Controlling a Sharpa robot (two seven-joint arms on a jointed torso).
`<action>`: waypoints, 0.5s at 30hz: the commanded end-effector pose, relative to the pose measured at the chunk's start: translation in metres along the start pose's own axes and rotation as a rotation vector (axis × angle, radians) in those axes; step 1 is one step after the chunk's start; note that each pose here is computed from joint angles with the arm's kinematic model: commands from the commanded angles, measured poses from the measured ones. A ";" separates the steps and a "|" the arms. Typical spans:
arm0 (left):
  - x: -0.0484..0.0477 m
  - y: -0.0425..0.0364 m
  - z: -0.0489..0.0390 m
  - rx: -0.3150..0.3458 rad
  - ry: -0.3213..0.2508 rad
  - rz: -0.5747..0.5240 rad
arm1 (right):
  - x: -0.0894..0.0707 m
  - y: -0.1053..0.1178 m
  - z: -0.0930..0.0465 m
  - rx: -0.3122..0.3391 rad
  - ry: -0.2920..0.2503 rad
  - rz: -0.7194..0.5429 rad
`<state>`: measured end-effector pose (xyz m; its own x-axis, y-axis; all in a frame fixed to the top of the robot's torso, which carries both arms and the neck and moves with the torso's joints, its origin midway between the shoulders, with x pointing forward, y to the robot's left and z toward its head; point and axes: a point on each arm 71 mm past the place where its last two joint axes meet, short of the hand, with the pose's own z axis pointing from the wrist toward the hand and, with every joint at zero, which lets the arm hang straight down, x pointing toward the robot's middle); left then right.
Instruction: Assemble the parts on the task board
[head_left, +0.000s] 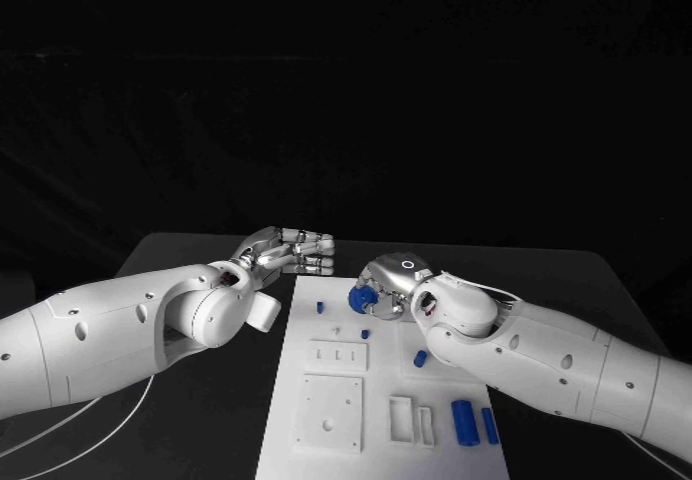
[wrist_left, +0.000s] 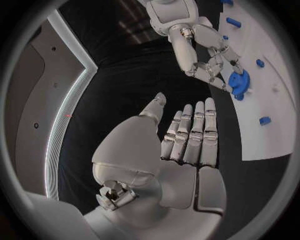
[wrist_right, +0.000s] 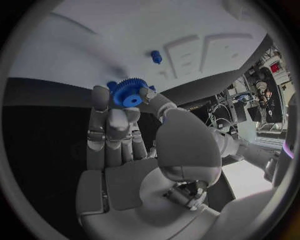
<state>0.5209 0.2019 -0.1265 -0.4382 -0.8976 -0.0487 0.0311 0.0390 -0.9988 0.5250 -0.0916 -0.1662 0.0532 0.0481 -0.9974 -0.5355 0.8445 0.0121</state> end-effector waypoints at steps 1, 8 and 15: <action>0.0021 -0.0018 0.0002 0.016 0.011 0.003 | -0.001 0.001 0.002 0.012 -0.028 -0.035; 0.0032 -0.0019 0.0007 0.016 0.014 0.003 | 0.005 0.003 0.007 0.021 -0.028 -0.047; 0.0039 -0.0019 0.0011 0.016 0.016 0.003 | 0.008 0.002 0.010 0.025 -0.027 -0.051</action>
<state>0.5207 0.2001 -0.1264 -0.4411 -0.8962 -0.0483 0.0320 0.0381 -0.9988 0.5325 -0.0843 -0.1748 0.0777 0.0208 -0.9968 -0.5135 0.8578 -0.0222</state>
